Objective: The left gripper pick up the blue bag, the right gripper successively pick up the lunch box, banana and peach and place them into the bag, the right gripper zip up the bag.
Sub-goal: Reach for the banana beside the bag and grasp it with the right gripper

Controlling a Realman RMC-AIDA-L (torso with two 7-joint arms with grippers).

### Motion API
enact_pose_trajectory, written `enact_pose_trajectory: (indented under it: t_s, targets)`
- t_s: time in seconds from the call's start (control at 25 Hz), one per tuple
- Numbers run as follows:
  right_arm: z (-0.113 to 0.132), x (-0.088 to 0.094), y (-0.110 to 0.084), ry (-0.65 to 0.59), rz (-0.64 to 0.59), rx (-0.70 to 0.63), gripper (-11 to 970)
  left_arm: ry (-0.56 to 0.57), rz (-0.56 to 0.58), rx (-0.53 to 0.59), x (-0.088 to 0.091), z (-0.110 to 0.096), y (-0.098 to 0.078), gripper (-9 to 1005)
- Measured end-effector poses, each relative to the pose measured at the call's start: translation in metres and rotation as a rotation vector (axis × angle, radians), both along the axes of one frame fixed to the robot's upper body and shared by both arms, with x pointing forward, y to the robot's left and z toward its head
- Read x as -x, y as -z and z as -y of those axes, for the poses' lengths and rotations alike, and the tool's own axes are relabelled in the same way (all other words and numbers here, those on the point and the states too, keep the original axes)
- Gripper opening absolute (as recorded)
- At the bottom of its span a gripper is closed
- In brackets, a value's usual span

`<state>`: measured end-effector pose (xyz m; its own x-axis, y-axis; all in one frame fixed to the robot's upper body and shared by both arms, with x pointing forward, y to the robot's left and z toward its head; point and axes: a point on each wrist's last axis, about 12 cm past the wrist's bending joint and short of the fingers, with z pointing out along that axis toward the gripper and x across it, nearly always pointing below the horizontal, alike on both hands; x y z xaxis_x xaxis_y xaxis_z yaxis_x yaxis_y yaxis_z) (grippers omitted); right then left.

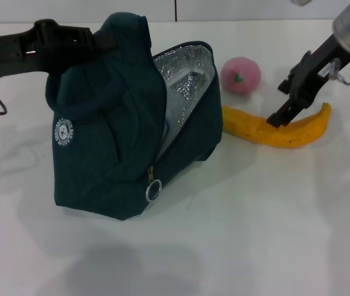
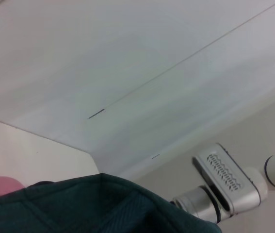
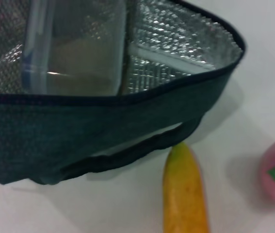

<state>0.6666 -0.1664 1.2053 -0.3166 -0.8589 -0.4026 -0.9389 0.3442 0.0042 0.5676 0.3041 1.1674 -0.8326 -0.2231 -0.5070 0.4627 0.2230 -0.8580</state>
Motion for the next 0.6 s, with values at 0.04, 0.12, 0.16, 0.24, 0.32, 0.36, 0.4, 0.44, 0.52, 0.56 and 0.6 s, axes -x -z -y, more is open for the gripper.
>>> enact_pose_trajectory:
  t_s: [0.04,0.12,0.16,0.24,0.32,0.36,0.4,0.44,0.52,0.56,0.6]
  targets:
    - [-0.001,0.001,0.002,-0.004,-0.005,0.001,857,0.000,0.001,0.000,0.000,0.000,0.000,44]
    - [-0.003,0.003,0.006,-0.012,-0.015,0.005,856,-0.001,0.002,-0.001,0.000,0.000,0.000,44]
    - [-0.003,0.004,0.009,-0.012,-0.020,0.008,856,-0.002,0.004,-0.001,-0.001,0.000,0.000,44]
    - [-0.003,0.004,0.014,-0.009,-0.027,0.017,856,-0.005,0.007,-0.001,-0.001,0.000,0.000,44]
    - [-0.003,0.005,0.020,-0.007,-0.031,0.030,856,-0.007,0.009,-0.002,-0.002,0.000,0.000,44]
    - [-0.003,0.006,0.023,-0.008,-0.034,0.039,856,-0.008,0.010,-0.002,-0.002,0.001,-0.001,44]
    - [-0.003,0.006,0.026,-0.009,-0.034,0.048,856,-0.007,0.010,-0.003,-0.002,0.001,-0.001,44]
    - [-0.003,0.006,0.028,-0.010,-0.036,0.053,856,-0.007,0.010,-0.003,-0.002,0.001,-0.001,44]
    - [-0.003,0.007,0.031,-0.010,-0.040,0.059,857,-0.007,0.010,-0.003,-0.002,0.001,-0.001,44]
    - [-0.003,0.008,0.032,-0.010,-0.043,0.062,857,-0.008,0.011,-0.002,-0.002,0.001,-0.001,44]
    - [-0.003,0.008,0.033,-0.009,-0.042,0.063,857,-0.008,0.011,-0.002,-0.002,0.001,-0.001,44]
